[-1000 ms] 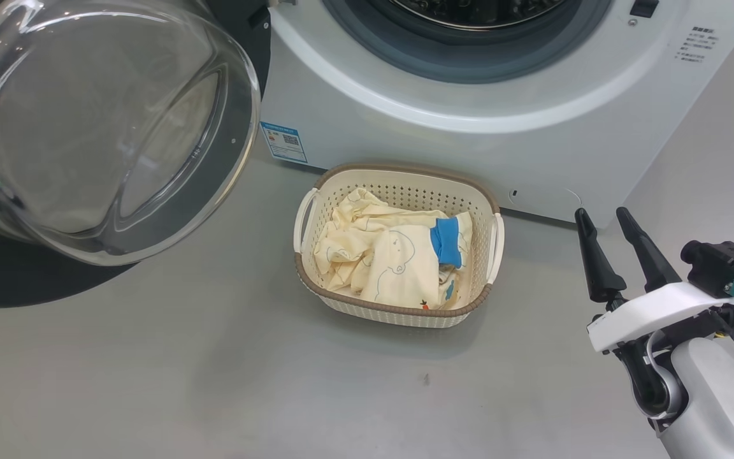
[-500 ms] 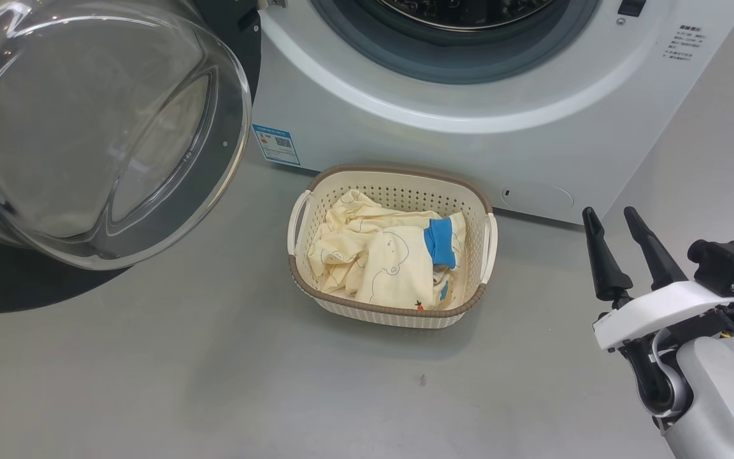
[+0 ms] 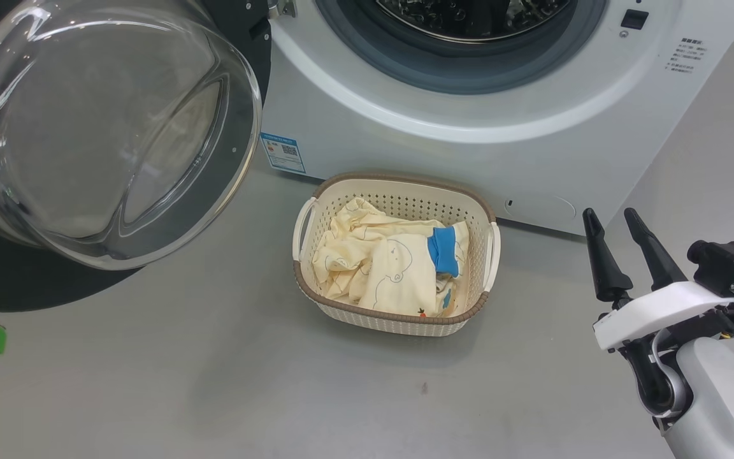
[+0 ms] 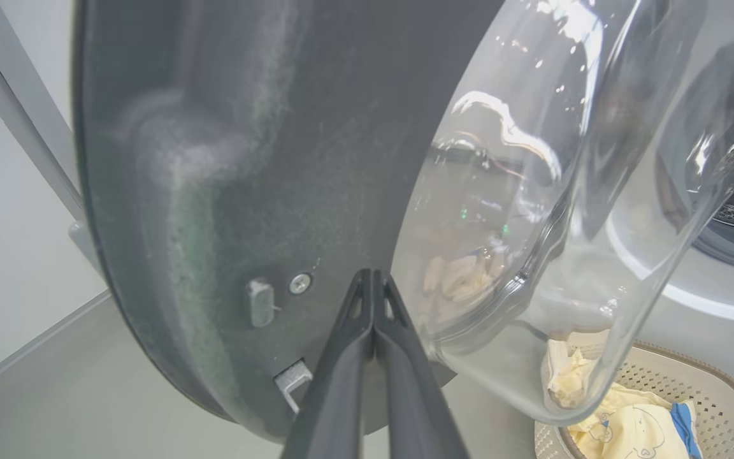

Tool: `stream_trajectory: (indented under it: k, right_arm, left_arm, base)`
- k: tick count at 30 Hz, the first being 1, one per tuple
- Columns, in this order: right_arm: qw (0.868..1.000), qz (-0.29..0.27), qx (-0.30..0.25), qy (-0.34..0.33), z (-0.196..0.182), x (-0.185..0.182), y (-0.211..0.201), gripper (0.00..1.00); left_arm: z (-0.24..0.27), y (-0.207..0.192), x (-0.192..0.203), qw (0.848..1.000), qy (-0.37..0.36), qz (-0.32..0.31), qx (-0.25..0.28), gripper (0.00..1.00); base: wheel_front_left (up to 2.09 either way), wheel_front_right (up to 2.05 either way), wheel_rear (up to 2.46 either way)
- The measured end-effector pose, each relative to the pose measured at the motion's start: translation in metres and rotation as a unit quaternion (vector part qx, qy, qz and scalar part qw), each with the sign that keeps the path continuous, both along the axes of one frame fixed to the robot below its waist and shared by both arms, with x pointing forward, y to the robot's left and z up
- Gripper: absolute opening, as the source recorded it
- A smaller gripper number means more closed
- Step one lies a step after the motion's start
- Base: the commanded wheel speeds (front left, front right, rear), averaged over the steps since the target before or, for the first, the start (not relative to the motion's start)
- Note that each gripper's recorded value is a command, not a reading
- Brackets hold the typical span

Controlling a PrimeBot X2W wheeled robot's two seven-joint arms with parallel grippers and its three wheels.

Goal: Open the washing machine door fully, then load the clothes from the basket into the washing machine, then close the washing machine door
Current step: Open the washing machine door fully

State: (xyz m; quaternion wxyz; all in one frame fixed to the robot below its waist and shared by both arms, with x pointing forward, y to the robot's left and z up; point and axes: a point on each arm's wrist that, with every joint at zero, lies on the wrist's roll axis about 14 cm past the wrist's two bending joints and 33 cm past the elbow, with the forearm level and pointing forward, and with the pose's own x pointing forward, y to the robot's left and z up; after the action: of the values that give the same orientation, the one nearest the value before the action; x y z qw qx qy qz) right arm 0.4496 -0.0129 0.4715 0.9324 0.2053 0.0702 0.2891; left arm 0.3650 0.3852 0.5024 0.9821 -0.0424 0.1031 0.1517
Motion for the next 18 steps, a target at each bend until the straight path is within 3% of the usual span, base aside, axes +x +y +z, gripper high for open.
stream_trajectory:
  k: [8, 9, 11, 12, 13, 18]
  right_arm:
    - [1.0, 0.003, -0.002, -0.006, 0.005, -0.004, 0.001, 1.0]
    - [1.0, 0.002, -0.002, -0.007, 0.006, -0.004, 0.0, 1.0]
    - [1.0, 0.0, -0.003, -0.01, 0.008, -0.005, -0.002, 1.0]
    - [1.0, -0.001, -0.003, -0.011, 0.009, -0.005, -0.003, 1.0]
    - [1.0, -0.002, -0.004, -0.012, 0.01, -0.005, -0.004, 1.0]
    - [1.0, -0.006, -0.006, -0.018, 0.015, -0.008, -0.008, 1.0]
  left_arm:
    - [0.006, -0.02, 0.004, 0.999, -0.047, -0.013, -0.013, 0.01]
    - [0.006, -0.023, 0.003, 0.998, -0.051, -0.015, -0.015, 0.28]
    - [0.007, -0.03, 0.004, 0.998, -0.061, -0.021, -0.019, 0.55]
    - [0.008, -0.033, 0.005, 0.997, -0.067, -0.025, -0.02, 0.84]
    - [0.01, -0.036, 0.006, 0.997, -0.072, -0.028, -0.021, 1.0]
    - [0.018, -0.055, 0.011, 0.993, -0.101, -0.049, -0.027, 1.0]
  base:
    - [0.0, 0.0, 0.0]
    - [0.0, 0.0, 0.0]
    - [0.0, 0.0, 0.0]
    - [0.0, 0.0, 0.0]
    - [0.0, 0.0, 0.0]
    - [0.0, 0.0, 0.0]
